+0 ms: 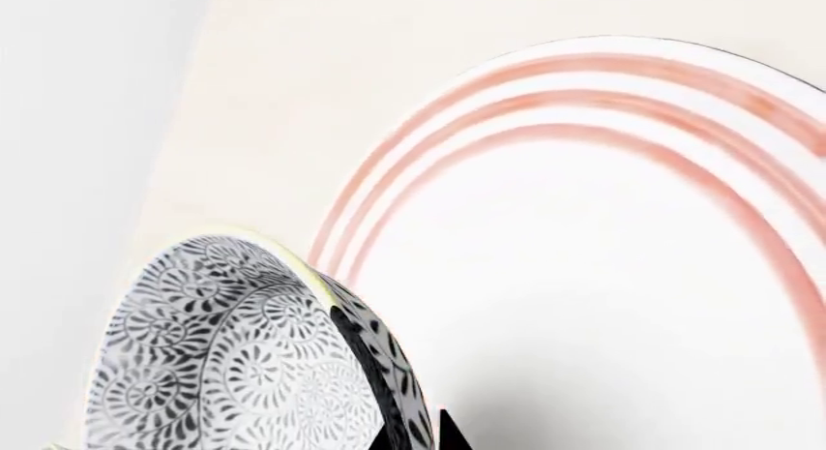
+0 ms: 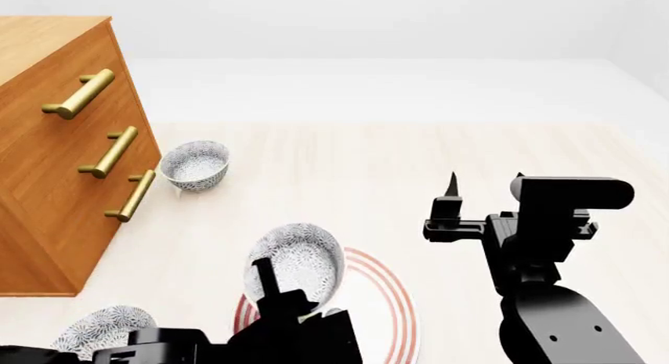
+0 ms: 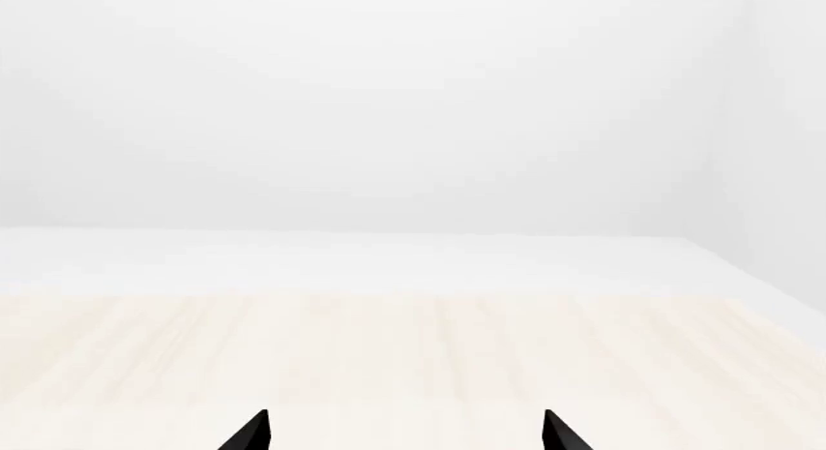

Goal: Put the bowl in the middle on the plate.

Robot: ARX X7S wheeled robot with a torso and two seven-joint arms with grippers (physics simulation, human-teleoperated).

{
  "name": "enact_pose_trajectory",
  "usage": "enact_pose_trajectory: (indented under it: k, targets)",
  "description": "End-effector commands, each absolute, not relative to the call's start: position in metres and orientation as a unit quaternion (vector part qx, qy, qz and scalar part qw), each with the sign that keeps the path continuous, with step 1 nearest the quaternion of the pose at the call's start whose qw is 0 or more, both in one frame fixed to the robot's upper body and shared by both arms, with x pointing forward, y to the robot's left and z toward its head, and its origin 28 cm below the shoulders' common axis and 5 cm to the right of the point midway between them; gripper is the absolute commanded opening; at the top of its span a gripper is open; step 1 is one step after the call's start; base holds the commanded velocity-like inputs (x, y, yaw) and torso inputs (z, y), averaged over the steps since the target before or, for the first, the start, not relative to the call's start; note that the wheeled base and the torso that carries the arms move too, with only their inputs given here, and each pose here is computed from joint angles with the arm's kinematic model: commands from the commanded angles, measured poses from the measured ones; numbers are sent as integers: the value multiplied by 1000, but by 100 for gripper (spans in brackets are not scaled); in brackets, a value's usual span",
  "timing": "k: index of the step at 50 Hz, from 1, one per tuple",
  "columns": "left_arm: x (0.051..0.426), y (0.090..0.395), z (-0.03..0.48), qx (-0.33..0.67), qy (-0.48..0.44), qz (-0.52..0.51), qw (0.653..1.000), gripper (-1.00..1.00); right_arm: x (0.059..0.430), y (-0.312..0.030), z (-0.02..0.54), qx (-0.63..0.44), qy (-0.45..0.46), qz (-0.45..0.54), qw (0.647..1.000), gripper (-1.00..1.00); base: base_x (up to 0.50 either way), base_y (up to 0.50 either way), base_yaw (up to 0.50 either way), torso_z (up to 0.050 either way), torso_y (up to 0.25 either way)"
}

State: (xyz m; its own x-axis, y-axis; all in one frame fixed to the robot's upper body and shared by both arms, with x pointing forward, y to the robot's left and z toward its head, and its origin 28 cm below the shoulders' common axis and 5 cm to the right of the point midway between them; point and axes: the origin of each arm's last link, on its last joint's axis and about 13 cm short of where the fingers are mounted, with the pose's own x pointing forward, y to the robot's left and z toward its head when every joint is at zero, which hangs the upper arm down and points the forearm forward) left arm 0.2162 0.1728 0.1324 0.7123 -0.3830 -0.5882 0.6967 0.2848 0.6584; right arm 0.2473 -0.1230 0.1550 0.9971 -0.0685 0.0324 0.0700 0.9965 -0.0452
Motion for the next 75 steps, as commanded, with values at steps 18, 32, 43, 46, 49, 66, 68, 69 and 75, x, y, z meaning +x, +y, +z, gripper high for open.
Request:
enact_pose_trajectory:
  k: [18,32,43,46,49,66,68,69,75]
  targets:
    - [221,169,109,499,172,-355,772,-100,247,-122,155,-24,-15,-33,999,100,0,0,0,0,1]
    - [221,169,107,502,177,-357,768,-100,248,-122,155,-25,-15,-33,999,100,0,0,0,0,0]
    - [220,170,109,507,177,-361,762,100,248,-122,154,-26,-14,-32,999,100,0,0,0,0,0]
    - [220,171,111,508,176,-362,762,100,248,-122,154,-26,-14,-32,999,100,0,0,0,0,0]
    - [220,172,114,510,175,-358,762,100,248,-121,154,-27,-13,-32,999,100,0,0,0,0,0]
    - [203,188,168,507,123,-335,785,100,247,-121,154,-27,-13,-32,999,100,0,0,0,0,0]
    - [201,190,176,503,118,-333,789,100,248,-121,154,-27,-13,-32,999,100,0,0,0,0,0]
    - [198,193,183,500,110,-329,794,100,248,-121,154,-27,-13,-32,999,100,0,0,0,0,0]
    - [190,198,204,477,88,-336,808,100,248,-121,154,-27,-12,-31,999,100,0,0,0,0,0]
